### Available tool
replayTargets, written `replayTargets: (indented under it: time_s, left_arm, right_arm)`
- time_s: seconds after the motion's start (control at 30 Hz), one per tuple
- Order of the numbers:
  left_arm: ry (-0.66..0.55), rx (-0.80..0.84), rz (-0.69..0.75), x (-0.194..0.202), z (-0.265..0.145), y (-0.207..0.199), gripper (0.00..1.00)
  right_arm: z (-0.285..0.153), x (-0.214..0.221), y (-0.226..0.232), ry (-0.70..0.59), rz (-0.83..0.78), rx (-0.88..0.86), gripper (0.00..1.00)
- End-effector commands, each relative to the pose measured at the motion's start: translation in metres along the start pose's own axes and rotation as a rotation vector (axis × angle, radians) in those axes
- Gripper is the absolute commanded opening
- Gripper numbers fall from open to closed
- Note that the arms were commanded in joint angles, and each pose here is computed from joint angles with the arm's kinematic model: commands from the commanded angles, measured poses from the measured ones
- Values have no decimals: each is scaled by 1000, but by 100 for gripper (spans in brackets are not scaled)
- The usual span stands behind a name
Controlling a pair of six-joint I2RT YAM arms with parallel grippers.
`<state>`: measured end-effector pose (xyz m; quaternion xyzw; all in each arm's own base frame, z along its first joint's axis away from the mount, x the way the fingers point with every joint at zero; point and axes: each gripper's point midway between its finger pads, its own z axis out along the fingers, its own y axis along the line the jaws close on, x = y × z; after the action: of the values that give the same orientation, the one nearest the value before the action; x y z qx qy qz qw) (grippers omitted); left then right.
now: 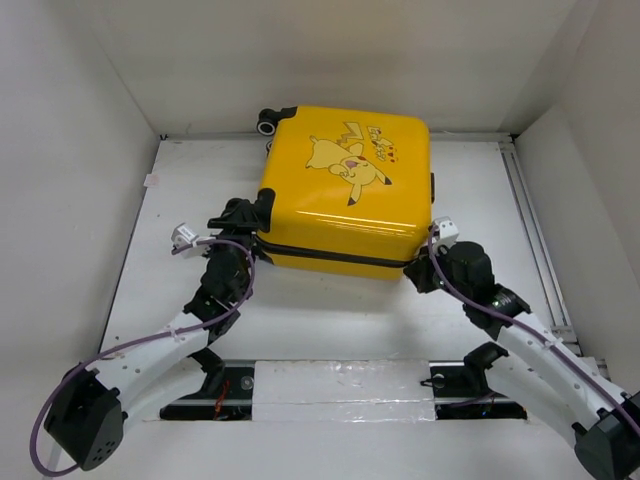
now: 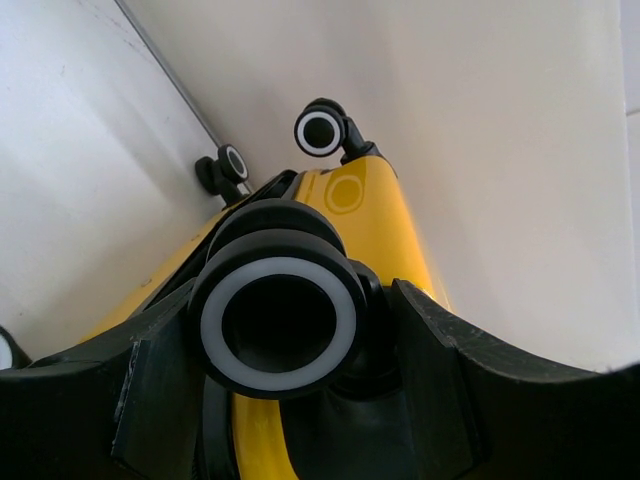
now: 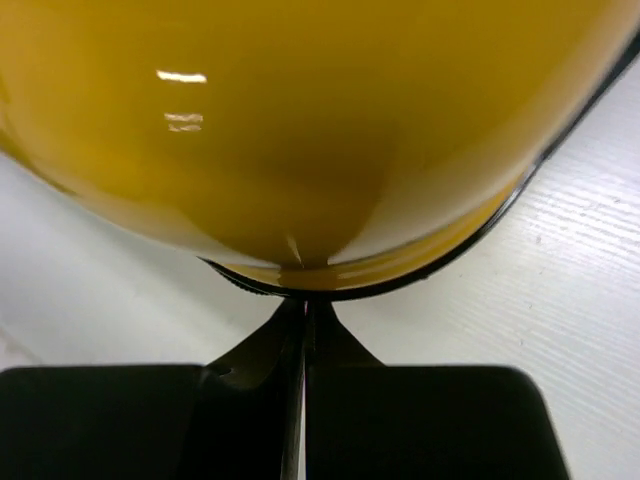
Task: Pack the luggage
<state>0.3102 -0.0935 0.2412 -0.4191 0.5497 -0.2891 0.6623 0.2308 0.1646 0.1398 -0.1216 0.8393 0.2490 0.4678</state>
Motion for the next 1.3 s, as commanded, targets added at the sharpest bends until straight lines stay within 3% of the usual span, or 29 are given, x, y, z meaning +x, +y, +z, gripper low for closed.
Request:
replayTargets:
  time_s: [0.0,0.13,0.23,0.4,0.57,0.67,0.73,0.9,0.93,1.03,1.07,1.13,1.27]
  left_arm:
    - [438,236,156,81,-52,-34,0]
    - [446,260,153,77,-55,-42,0]
    - [485,245,158,90,-61,-33,0]
    - [548,202,193,116,-76,-4,0]
    - [624,189,223,143,-97,6,0]
    - [667,186,225,160,-113,9,0]
    - [679,182,224,163,-115,11,0]
    - [548,169,272,130,-99,4,0]
    - [503,166,239,115,-90,-9,8]
    - [414,114,232,90,-64,-16,57]
    - [402,100,220,85,-57,-16,79]
    - [373,91,171,71,-41,-22,91]
    - [287,64,48,29,2,-29,95]
  right_arm:
    - [-79,-88,147,-228,-191,-695,0]
    - [-80,-69,163,-123,-195,-777,0]
    - [-57,-76,159,-163,-87,-684,0]
    - [10,-77,115,-183,-11,-376,0]
    - [59,-81,92,-144,-60,-206,0]
    - [60,-87,112,-155,-54,-293,0]
    - [61,-72,108,-143,-33,-258,0]
    - [29,-68,74,-209,26,-172,0]
    - [24,-62,74,-197,24,-182,0]
    - [15,-49,61,-176,54,-153,0]
    - [13,-51,58,-184,57,-147,0]
    - [9,-45,61,-169,64,-168,0]
    - [6,-46,66,-166,62,-205,0]
